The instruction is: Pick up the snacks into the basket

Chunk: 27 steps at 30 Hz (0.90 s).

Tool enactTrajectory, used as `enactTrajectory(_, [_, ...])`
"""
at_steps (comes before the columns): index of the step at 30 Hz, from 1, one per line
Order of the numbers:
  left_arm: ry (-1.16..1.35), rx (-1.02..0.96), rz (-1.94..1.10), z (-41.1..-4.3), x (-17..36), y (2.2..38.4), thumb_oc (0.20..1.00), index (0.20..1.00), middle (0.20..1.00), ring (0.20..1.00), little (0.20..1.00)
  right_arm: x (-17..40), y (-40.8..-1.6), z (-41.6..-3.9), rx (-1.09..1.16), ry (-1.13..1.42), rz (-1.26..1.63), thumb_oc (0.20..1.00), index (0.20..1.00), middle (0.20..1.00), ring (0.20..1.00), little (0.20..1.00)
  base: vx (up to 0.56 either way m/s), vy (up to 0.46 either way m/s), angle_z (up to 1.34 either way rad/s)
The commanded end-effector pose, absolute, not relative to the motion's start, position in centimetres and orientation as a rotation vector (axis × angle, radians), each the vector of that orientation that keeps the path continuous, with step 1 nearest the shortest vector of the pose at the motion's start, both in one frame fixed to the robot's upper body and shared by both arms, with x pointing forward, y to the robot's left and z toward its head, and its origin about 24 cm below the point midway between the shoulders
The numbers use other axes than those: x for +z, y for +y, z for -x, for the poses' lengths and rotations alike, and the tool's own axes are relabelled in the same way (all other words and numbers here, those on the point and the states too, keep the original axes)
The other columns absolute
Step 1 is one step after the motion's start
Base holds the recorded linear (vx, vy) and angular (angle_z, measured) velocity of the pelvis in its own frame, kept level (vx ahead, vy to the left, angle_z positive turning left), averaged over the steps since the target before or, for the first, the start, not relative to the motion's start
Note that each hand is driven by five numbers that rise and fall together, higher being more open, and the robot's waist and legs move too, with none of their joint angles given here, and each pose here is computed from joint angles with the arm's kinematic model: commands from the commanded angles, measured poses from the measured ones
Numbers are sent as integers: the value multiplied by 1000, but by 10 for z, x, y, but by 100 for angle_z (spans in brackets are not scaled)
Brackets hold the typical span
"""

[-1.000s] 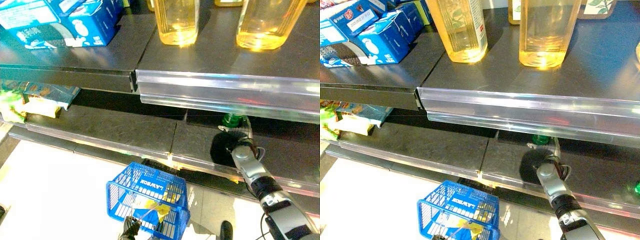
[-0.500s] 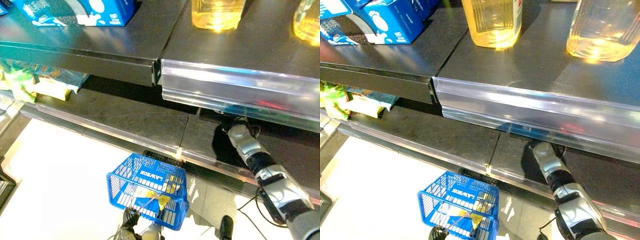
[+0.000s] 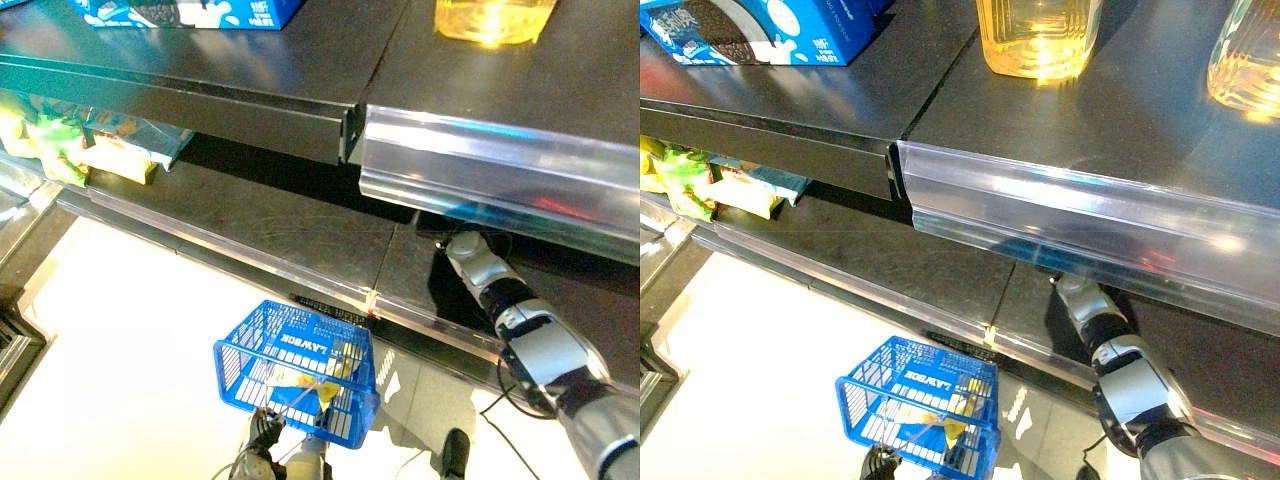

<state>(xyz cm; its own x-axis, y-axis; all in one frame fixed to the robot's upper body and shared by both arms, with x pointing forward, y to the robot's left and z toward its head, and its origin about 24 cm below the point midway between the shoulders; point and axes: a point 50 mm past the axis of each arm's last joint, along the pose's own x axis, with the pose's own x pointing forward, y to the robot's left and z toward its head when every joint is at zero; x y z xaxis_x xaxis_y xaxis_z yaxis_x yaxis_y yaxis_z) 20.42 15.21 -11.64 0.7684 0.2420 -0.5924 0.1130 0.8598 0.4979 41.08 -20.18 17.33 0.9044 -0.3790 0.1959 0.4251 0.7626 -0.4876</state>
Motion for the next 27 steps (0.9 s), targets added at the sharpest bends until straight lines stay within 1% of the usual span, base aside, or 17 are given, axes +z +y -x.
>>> enactTrajectory(1, [818,58,-654,-175,-134,165,200,200,200,200,200,180,-197,-411,-411,-134,487,200,200,200,200,200,0,0,0])
enactTrajectory(11, [846,82,-629,-172,-136,168,200,200,200,200,200,143,-198,-393,-371,-110,426,200,200,200,200,200,-4,-2,0])
enactTrajectory(12, [859,108,-611,-172,-136,171,200,200,200,200,200,134,-194,-384,-337,-126,373,200,200,200,200,200,0,0,0])
enactTrajectory(14, [865,115,-607,-170,-136,172,200,200,200,200,200,128,-194,-379,-332,-125,357,200,200,200,200,200,0,0,0])
enactTrajectory(16, [881,148,-587,-170,-136,177,200,200,200,200,200,111,-193,-359,-296,-135,274,200,200,200,200,200,-18,-18,0])
enactTrajectory(17, [882,148,-588,-170,-137,177,200,200,200,200,200,110,-193,-359,-296,-134,274,200,200,200,200,200,0,0,0])
enactTrajectory(18, [894,175,-569,-169,-137,180,200,200,200,200,200,99,-196,-343,-288,-136,221,200,200,200,200,200,0,0,0])
enactTrajectory(19, [895,174,-570,-169,-137,180,200,200,200,200,200,99,-196,-343,-288,-135,221,200,200,200,200,200,-25,-32,-2])
enactTrajectory(24, [924,208,-545,-165,-138,187,200,200,200,200,200,80,-212,-308,-285,-132,131,200,200,200,200,200,-5,-26,-5])
enactTrajectory(27, [930,210,-537,-163,-139,188,200,200,200,200,200,75,-215,-299,-279,-123,118,200,200,200,200,200,-2,-23,-6])
